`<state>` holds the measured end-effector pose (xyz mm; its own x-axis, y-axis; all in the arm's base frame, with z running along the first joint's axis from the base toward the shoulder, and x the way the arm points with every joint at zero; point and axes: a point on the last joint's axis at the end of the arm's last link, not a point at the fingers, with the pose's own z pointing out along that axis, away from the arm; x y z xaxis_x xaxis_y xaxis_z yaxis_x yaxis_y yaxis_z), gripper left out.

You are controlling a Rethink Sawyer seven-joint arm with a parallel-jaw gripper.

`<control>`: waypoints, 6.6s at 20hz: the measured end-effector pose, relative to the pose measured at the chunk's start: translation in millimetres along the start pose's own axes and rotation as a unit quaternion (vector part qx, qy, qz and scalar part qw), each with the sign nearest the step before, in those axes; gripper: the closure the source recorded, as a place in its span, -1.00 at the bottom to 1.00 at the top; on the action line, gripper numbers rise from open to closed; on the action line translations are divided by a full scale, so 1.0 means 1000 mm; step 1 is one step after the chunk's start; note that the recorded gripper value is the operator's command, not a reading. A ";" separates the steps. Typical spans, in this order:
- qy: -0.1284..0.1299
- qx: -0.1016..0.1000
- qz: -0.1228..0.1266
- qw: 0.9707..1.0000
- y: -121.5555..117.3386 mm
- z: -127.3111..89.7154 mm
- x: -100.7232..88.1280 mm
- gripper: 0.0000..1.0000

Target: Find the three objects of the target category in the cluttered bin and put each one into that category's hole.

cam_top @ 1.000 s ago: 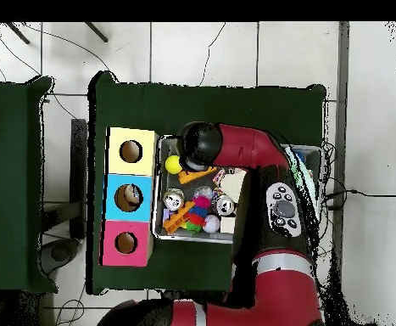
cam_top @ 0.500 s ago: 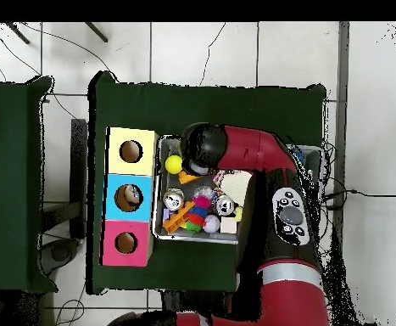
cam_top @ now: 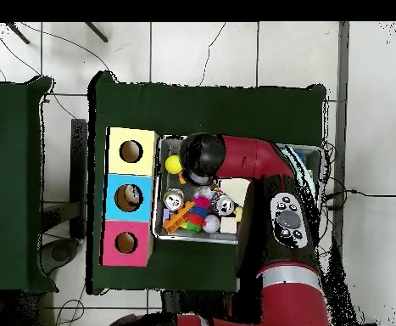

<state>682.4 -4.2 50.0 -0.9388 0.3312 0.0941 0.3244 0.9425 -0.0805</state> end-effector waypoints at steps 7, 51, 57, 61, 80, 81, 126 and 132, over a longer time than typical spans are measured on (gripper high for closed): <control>0.020 0.016 -0.019 1.000 -0.002 0.034 0.017 -1.00; 0.064 -0.019 -0.011 0.998 -0.010 0.110 0.036 -1.00; 0.072 -0.029 -0.004 0.997 -0.010 0.108 0.034 -1.00; 0.080 -0.033 -0.001 0.996 -0.009 0.107 0.034 1.00; 0.138 -0.041 0.000 0.990 0.003 0.107 0.054 -1.00; 0.138 -0.041 -0.001 0.990 0.003 0.107 0.054 -1.00; 0.130 0.099 -0.061 0.985 0.002 0.087 0.045 -1.00; 0.139 0.112 -0.055 0.982 -0.008 0.084 0.044 -1.00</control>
<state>629.0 -0.6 -28.2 -0.8887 0.2573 0.3795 0.1608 0.9500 -0.2675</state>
